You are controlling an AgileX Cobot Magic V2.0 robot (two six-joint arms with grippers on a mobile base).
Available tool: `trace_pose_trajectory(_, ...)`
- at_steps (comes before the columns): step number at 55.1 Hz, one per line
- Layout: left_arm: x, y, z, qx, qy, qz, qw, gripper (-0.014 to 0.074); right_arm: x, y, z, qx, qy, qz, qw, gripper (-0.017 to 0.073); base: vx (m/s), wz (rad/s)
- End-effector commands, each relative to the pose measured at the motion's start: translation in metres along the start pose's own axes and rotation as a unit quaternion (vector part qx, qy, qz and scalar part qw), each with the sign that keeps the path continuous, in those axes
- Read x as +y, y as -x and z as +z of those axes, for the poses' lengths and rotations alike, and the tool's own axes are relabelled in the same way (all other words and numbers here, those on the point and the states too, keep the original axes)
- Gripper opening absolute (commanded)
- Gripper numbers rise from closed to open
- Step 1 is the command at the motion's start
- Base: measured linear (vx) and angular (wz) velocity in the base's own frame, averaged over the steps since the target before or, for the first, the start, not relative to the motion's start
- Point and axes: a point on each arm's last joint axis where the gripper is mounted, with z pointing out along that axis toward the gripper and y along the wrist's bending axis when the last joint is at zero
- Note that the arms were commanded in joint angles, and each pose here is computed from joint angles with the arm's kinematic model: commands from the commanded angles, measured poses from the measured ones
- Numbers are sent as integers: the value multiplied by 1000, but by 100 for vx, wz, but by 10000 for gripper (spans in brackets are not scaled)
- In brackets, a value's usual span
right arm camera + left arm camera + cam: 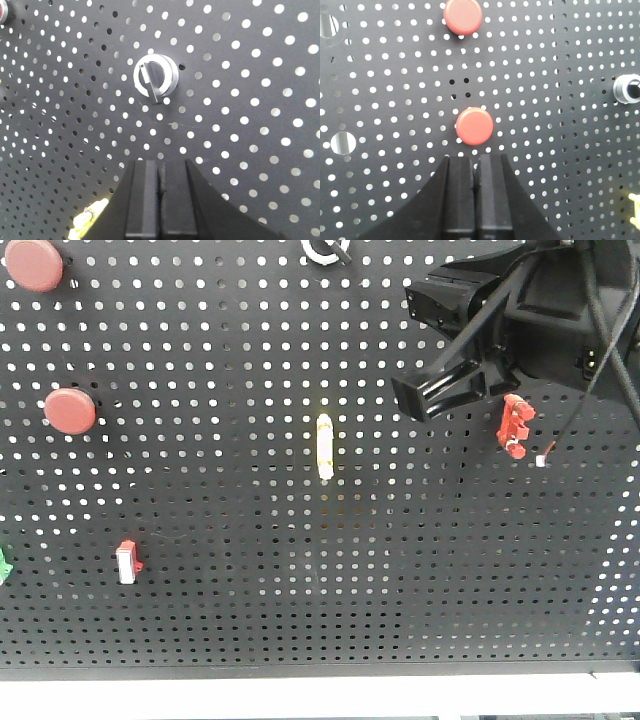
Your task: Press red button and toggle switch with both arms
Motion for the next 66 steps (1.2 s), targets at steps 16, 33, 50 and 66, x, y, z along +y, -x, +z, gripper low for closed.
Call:
trace_pose_trajectory(16,12,-65,-71,30,78,86,993,2,-8,17,-9,-52,-13,-6,999,0,0,0)
trace_pose_trajectory(33,1,-190,-141,108,120,8,987,2,-8,16,-9,-51,-12,-6,999,0,0,0)
trace_pose_trajectory(50,-7,-241,-168,108,122,-50,985,2,-7,16,-8,-53,-11,-4,999,0,0,0)
trace_pose_trajectory(66,-7,-242,-168,113,122,-56,984,2,-7,15,-6,-49,-10,-4,999,0,0,0)
